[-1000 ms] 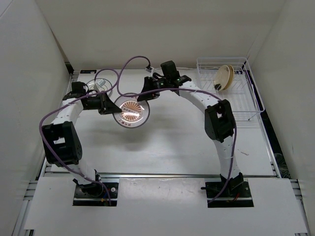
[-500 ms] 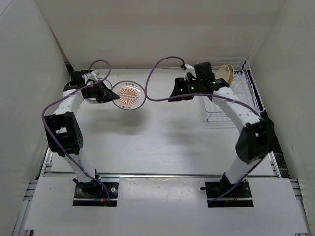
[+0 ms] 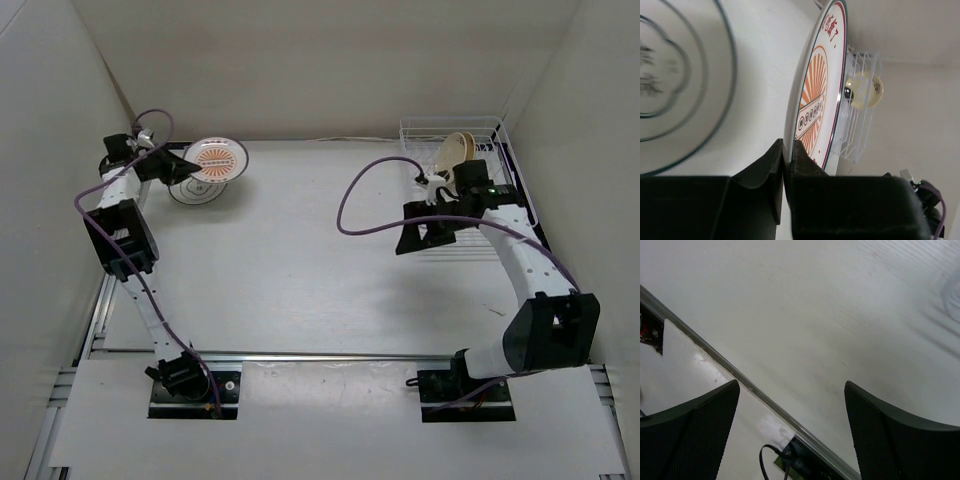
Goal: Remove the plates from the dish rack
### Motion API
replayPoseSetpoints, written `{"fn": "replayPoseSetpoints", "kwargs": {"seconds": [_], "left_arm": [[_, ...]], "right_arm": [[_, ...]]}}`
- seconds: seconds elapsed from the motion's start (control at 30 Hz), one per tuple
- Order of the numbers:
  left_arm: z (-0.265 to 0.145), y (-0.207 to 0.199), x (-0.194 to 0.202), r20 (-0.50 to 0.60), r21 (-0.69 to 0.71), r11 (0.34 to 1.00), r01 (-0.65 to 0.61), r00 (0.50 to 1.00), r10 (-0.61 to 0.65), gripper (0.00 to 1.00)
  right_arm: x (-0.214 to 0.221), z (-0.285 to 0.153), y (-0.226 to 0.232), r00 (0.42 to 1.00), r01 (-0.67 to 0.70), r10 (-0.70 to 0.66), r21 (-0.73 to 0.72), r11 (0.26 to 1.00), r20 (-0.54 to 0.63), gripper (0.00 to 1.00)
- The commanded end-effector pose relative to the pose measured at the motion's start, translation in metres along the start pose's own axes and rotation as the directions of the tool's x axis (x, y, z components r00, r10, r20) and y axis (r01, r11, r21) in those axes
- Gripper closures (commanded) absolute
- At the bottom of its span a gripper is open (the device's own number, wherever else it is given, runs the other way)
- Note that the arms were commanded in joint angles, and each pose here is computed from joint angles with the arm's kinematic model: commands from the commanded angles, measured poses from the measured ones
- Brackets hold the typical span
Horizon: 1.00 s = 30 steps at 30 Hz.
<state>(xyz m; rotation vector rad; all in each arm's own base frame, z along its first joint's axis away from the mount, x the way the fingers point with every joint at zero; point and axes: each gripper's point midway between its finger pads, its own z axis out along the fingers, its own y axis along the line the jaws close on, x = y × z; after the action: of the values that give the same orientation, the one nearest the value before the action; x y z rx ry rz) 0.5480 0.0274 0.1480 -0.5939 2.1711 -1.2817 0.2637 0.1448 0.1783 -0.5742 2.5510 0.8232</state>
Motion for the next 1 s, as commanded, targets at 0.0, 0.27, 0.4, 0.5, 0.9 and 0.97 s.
{"fn": "replayPoseSetpoints", "kwargs": {"seconds": [0.0,0.27,0.4,0.5,0.9,0.97], "left_arm": [[-0.023,-0.005,-0.033,0.067,0.046,0.999,-0.029,0.997,0.026,0.9],[-0.044,0.065,-0.062,0.14,-0.009,0.999,0.046,0.989,-0.044,0.9],[-0.039,0.076,-0.061,0.136,-0.021,0.998,0.055,0.989,-0.052,0.9],[-0.035,0.087,-0.059,0.134,-0.037,0.998,0.051,0.99,-0.046,0.9],[-0.032,0.104,-0.053,0.138,-0.078,0.994,0.07,0.989,-0.059,0.58],[-0.034,0.103,-0.053,0.142,-0.087,0.994,0.061,0.989,-0.048,0.51]], "right_arm": [[0.017,-0.024,-0.01,0.999,0.032,-0.032,-0.009,0.999,-0.038,0.11],[0.003,-0.038,-0.023,0.999,0.032,-0.032,0.018,0.999,-0.01,0.0],[0.0,-0.037,-0.02,0.999,0.037,-0.037,0.0,0.999,0.004,0.0],[-0.002,-0.037,-0.021,0.999,0.035,-0.035,0.003,0.999,0.012,0.0],[0.01,-0.033,-0.019,1.0,0.017,-0.017,0.003,1.0,0.013,0.0],[0.009,-0.033,-0.02,1.0,0.023,-0.023,0.005,1.0,0.02,0.0]]}}
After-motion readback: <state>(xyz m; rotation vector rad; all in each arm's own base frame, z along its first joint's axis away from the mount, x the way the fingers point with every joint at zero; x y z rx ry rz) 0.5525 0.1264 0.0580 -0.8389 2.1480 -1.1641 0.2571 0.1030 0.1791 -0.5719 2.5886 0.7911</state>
